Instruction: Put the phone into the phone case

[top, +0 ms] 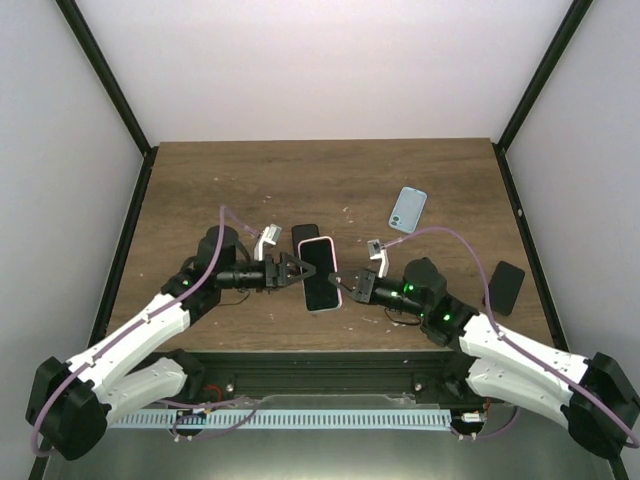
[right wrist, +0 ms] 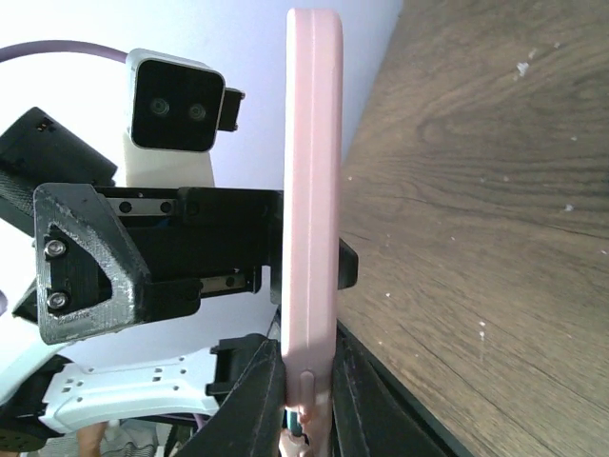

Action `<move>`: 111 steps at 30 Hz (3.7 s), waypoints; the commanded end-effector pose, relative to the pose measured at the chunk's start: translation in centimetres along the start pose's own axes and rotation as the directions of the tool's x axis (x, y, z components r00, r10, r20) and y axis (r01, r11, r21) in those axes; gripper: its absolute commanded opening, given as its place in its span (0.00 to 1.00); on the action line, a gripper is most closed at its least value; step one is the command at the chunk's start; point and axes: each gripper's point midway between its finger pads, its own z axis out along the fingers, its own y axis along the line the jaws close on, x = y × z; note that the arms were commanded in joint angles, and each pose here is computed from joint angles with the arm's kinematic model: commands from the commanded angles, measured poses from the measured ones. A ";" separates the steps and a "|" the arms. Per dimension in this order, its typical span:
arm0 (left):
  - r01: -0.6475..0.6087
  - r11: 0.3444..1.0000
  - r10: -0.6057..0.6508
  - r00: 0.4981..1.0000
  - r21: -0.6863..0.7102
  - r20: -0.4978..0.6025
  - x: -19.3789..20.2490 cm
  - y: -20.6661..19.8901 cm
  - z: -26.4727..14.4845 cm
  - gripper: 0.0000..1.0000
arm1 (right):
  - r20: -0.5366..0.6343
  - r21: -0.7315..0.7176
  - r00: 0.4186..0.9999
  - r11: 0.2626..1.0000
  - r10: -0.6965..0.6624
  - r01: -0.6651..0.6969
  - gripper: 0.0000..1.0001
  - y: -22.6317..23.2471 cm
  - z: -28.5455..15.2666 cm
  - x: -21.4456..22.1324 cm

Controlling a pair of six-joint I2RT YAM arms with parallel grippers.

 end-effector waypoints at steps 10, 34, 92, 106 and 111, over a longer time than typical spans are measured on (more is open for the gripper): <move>-0.024 0.956 0.035 0.999 0.293 -0.032 0.6 -4.6 -0.3 0.82 | 0.144 -0.254 0.990 0.966 -0.011 0.048 0.01 7.0 -2.1 -3.1; -0.015 0.934 0.045 0.996 0.356 -0.077 1.4 -6.1 0.7 0.00 | 0.172 -0.266 0.984 0.964 0.040 0.007 0.18 6.5 -2.8 -3.3; 0.001 0.965 0.009 0.999 0.261 -0.040 1.8 -5.5 0.7 0.38 | 0.189 -0.232 0.974 0.970 0.124 -0.079 0.01 6.1 -3.9 -3.6; 0.026 0.959 -0.007 0.998 0.284 -0.068 2.0 -5.8 1.0 0.00 | 0.158 -0.244 0.979 0.965 0.132 -0.091 0.15 6.2 -3.5 -3.2; 0.007 0.969 -0.001 1.000 0.247 -0.024 1.4 -5.1 1.1 0.00 | 0.057 -0.225 0.993 0.970 0.104 -0.089 0.32 5.5 -2.9 -1.2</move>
